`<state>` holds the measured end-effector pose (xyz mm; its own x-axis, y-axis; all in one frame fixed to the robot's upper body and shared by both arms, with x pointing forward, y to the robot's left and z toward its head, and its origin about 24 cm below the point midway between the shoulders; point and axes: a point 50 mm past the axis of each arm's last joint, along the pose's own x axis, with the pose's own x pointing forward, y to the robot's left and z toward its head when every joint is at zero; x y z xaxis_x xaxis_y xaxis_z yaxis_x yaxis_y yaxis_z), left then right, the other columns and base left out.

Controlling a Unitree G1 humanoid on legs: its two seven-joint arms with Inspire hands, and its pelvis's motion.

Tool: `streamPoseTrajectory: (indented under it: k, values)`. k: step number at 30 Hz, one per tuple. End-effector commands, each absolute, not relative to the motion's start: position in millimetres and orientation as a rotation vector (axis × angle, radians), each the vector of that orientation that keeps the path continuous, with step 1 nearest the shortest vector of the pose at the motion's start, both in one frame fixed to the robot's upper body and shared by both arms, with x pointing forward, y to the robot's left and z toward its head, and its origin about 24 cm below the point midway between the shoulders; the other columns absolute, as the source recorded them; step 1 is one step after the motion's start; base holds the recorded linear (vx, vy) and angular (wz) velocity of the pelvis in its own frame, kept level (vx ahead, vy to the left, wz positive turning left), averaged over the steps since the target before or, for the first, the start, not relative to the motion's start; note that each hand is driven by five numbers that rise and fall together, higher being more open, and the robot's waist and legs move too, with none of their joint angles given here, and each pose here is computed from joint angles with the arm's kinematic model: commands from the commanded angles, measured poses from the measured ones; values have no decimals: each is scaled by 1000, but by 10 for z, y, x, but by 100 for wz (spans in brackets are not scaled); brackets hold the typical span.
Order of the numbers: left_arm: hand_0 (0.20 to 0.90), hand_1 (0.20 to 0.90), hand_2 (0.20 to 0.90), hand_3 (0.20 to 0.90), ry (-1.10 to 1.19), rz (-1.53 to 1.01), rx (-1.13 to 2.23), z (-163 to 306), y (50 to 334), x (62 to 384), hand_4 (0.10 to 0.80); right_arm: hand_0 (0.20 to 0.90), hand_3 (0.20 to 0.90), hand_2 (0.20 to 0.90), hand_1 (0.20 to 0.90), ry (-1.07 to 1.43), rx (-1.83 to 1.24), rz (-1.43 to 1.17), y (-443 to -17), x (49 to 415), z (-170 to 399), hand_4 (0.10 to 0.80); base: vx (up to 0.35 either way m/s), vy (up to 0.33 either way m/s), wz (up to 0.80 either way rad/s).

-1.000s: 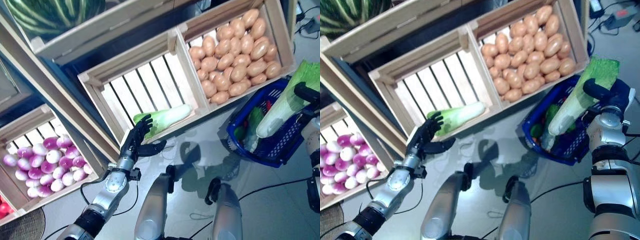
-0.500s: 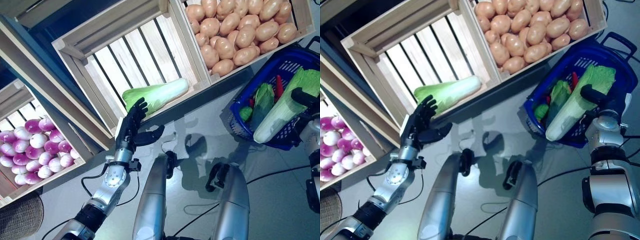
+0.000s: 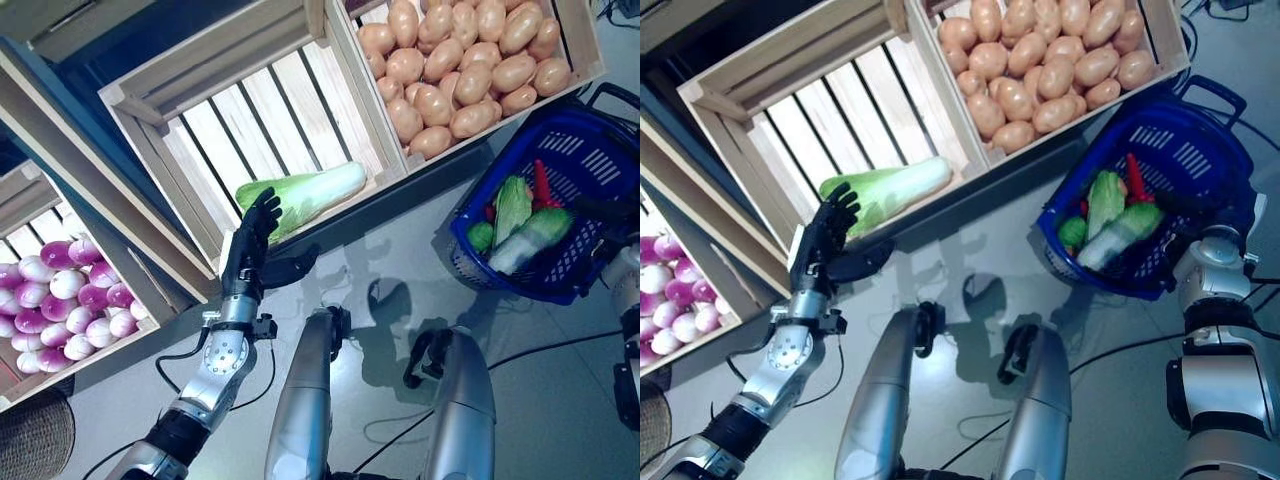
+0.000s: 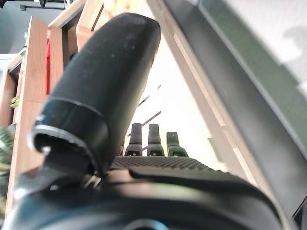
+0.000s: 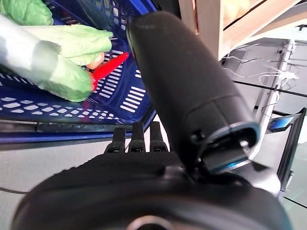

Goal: Put vegetables into the basket

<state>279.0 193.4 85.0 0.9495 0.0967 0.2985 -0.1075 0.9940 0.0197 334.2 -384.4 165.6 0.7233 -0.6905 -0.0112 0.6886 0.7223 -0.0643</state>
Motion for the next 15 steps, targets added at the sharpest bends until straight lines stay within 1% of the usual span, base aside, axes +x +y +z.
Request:
streamPoseTrajectory:
  k: [1,5,10,15]
  values:
    - [900,900,900,900,-478,159,91,1232,2096,2774,800,900,900,900,900,-108,-121,-786,-4093,3168,2064,800,64,27,-2]
    - [900,900,900,900,-492,188,159,1266,2152,2776,800,900,900,900,900,-83,-217,-798,-4121,3132,2027,800,67,29,1]
    - [900,900,900,900,-526,267,355,1393,2290,2846,800,900,900,900,900,-98,-272,-679,-3932,3206,1972,800,73,27,-9]
    - [900,900,900,900,-492,329,593,1632,2473,3114,800,900,900,900,900,-41,-307,-506,-3753,3286,1803,800,36,31,-9]
